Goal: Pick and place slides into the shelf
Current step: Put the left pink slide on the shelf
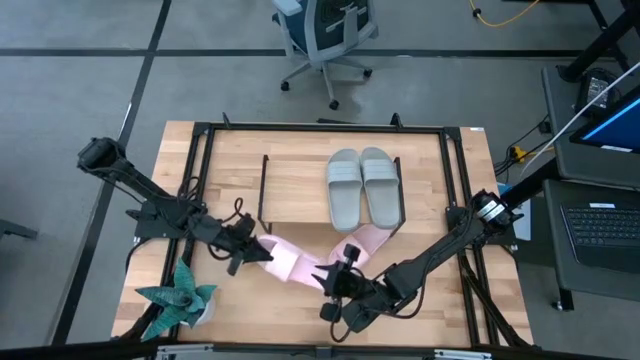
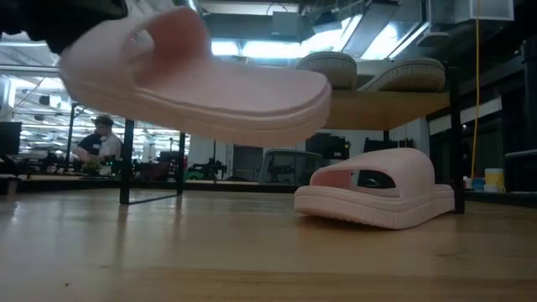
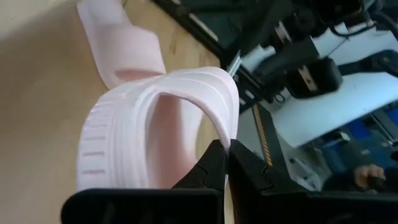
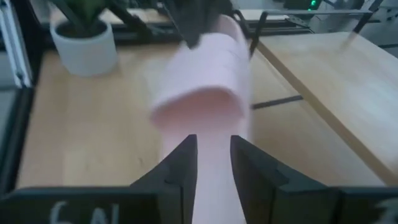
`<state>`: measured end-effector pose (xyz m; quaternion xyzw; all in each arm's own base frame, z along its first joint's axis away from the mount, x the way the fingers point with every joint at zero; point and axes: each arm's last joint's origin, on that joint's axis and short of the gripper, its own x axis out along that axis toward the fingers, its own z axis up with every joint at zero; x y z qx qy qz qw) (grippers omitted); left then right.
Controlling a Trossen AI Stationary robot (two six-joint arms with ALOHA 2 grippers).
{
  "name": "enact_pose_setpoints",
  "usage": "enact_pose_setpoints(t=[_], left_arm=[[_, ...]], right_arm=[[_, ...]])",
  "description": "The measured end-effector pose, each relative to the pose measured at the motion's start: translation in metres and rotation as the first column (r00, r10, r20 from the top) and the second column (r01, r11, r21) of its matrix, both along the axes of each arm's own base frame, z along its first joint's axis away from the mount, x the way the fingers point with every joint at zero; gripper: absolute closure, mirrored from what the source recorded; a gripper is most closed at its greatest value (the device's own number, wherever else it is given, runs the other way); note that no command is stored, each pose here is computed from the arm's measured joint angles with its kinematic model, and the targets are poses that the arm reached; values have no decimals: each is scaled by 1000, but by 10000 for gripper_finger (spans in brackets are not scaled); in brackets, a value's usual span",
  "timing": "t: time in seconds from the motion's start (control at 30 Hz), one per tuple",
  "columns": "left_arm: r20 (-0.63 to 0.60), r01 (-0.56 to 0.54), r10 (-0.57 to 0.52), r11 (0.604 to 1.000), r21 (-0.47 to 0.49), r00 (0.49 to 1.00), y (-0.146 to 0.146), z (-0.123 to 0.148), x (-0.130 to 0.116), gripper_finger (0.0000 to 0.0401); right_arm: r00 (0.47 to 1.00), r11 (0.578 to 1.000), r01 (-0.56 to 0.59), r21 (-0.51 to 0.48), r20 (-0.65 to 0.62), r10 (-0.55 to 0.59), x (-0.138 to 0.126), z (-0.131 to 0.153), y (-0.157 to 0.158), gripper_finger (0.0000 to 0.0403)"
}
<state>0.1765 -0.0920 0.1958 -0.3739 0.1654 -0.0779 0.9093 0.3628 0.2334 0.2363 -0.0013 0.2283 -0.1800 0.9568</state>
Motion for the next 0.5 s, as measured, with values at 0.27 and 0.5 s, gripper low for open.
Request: enact_pose_setpoints(t=[0.27, 0.5], left_arm=[[92, -6, -2, 997, 80, 996, 0, 7, 2, 401], [137, -1, -18, 991, 137, 990, 0, 9, 2, 401]], right_arm=[[990, 994, -19, 105, 141, 4, 5, 4, 6, 305], [963, 981, -34, 192, 269, -19, 5, -12, 2, 305]])
